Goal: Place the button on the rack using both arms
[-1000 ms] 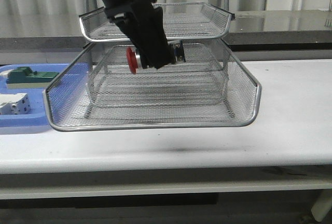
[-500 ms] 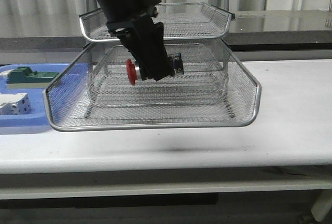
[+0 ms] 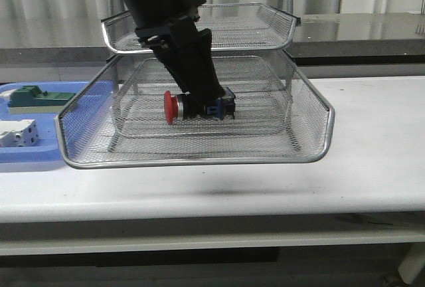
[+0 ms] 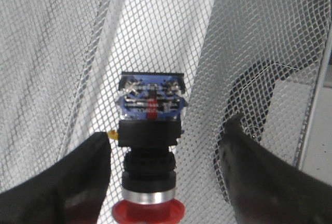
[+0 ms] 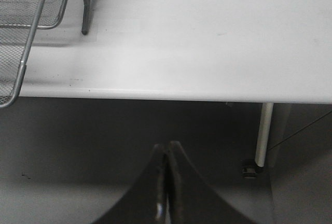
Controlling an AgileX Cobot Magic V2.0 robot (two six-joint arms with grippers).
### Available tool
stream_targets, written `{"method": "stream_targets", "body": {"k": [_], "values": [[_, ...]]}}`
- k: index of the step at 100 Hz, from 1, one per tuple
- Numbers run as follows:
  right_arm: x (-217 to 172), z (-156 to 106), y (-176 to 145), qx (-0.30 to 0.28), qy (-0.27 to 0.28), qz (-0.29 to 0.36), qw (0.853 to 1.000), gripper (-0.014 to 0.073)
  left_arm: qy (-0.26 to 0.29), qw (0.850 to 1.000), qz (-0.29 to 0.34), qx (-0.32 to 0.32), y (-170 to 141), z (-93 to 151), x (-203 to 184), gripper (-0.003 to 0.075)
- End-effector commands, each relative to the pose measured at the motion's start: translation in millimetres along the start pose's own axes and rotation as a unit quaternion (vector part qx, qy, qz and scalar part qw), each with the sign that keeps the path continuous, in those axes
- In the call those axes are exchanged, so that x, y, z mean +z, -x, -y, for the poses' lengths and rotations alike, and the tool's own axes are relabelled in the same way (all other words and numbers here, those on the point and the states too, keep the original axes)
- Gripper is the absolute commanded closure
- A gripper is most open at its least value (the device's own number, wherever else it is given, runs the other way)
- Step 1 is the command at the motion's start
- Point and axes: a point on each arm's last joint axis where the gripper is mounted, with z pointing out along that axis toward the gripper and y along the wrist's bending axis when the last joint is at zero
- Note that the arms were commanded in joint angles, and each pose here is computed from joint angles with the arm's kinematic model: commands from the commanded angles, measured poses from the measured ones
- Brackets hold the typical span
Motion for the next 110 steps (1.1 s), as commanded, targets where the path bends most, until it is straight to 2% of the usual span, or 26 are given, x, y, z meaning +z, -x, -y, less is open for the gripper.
{"method": "stream_targets", "body": {"k": [1, 31, 48, 62, 79, 93, 110], "values": [[-7.2, 1.3, 12.2, -0.006, -0.006, 0.044, 0.999, 0.0662, 0.015, 0.998, 0.053, -0.001, 12.4, 17.5, -45.8, 0.0278], [-7.2, 1.3, 12.2, -0.006, -0.006, 0.044, 0.999, 0.0662, 0.060, 0.995, 0.084, -0.019, -3.1, 27.8, -113.7, 0.0279], [-7.2, 1.3, 12.2, -0.006, -0.006, 0.044, 0.999, 0.0662, 0.103, 0.987, 0.092, -0.076, -28.6, 17.4, -152.6, 0.0279], [-7.2, 1.3, 12.2, -0.006, -0.006, 0.044, 0.999, 0.0662, 0.136, 0.975, 0.104, -0.139, -56.0, 6.1, -182.7, 0.0279], [-7.2, 1.3, 12.2, -0.006, -0.006, 0.044, 0.999, 0.0662, 0.182, 0.955, 0.127, -0.195, -90.9, 2.6, -210.1, 0.0279], [-7.2, 1.3, 12.2, -0.006, -0.006, 0.044, 0.999, 0.0662, 0.217, 0.936, 0.149, -0.234, -121.2, 11.0, -218.2, 0.0279], [-7.2, 1.3, 12.2, -0.006, -0.006, 0.044, 0.999, 0.0662, 0.276, 0.899, 0.211, -0.267, -150.2, 33.1, -219.1, 0.0279]]}}
